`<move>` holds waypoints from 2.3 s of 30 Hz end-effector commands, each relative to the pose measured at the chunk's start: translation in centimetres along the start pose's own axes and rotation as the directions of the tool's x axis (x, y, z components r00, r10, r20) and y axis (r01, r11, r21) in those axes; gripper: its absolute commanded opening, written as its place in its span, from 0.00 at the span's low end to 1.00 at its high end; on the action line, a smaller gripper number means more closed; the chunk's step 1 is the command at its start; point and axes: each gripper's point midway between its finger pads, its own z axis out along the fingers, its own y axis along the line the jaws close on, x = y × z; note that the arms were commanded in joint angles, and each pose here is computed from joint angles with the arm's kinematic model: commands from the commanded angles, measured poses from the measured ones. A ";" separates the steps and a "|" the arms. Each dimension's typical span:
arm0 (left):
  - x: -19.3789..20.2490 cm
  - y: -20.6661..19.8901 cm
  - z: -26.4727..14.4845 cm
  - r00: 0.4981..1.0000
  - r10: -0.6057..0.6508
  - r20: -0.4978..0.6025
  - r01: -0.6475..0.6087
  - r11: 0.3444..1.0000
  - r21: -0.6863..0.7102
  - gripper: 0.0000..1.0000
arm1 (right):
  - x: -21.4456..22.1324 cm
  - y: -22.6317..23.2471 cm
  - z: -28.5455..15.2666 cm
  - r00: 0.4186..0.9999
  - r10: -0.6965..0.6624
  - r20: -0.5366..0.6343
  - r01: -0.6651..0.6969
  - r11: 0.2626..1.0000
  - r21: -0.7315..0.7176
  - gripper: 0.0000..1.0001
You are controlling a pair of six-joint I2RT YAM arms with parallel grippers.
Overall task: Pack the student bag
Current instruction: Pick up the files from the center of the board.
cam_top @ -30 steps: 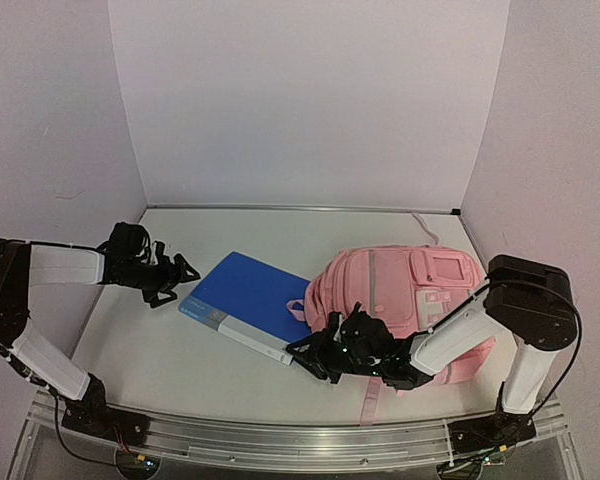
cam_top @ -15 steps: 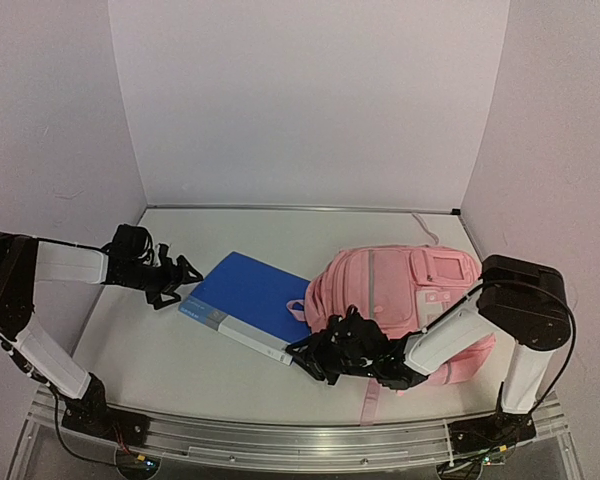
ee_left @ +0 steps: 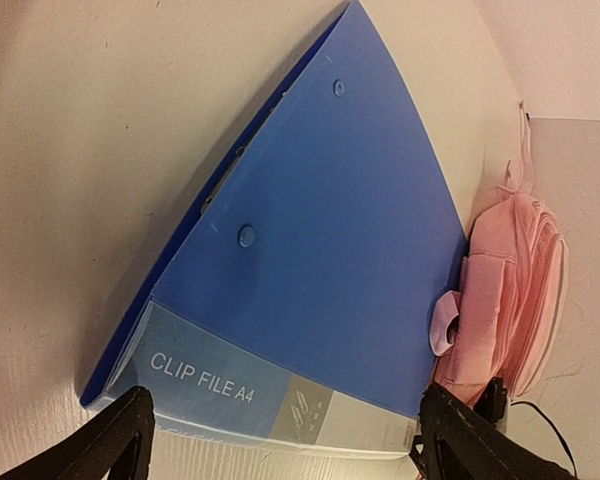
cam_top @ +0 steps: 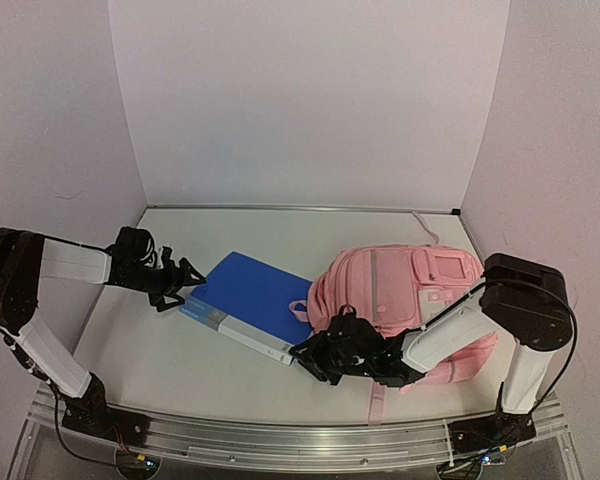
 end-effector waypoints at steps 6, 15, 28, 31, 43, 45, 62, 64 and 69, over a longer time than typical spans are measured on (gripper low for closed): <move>-1.1 -1.4 0.2 0.999 0.030 0.014 -0.031 0.998 0.059 0.91 | -2.1 3.1 0.2 0.993 -0.056 0.105 0.066 0.994 -0.092 0.26; -0.4 -1.0 -0.1 1.000 0.023 0.014 -0.024 0.998 0.056 0.91 | -2.6 2.3 0.2 0.991 -0.034 0.130 0.043 0.997 -0.071 0.27; -2.1 0.5 -1.6 0.989 0.106 0.100 -0.094 0.989 -0.117 0.90 | -1.8 -0.6 -0.9 0.995 0.003 0.104 -0.011 0.997 0.077 0.35; -2.6 0.8 -1.6 0.987 0.123 0.103 -0.107 0.984 -0.145 0.90 | -1.4 -0.6 -0.1 0.997 -0.004 0.081 -0.003 0.997 0.080 0.36; -1.4 1.6 1.8 0.996 0.089 -0.026 -0.091 0.992 -0.086 0.85 | -1.0 0.0 1.0 0.998 -0.011 0.064 0.009 0.999 0.042 0.37; -1.3 1.4 2.2 0.995 0.088 -0.044 -0.091 0.993 -0.070 0.81 | -1.0 0.3 1.1 0.998 -0.011 0.062 0.009 1.000 0.021 0.36; 0.2 -0.2 0.3 0.996 0.070 -0.050 -0.070 0.998 -0.005 0.42 | 0.2 5.3 0.0 1.000 -0.003 -0.011 -0.001 0.944 -0.329 0.24; 0.6 -0.2 0.1 0.997 0.058 -0.053 -0.058 0.998 -0.002 0.39 | 0.2 5.5 -0.1 1.000 -0.002 -0.013 -0.003 0.937 -0.349 0.24; 1.4 -1.6 -1.1 0.999 0.033 -0.036 -0.030 0.997 0.076 0.37 | 0.6 6.0 0.0 0.999 -0.005 -0.032 -0.008 0.921 -0.389 0.24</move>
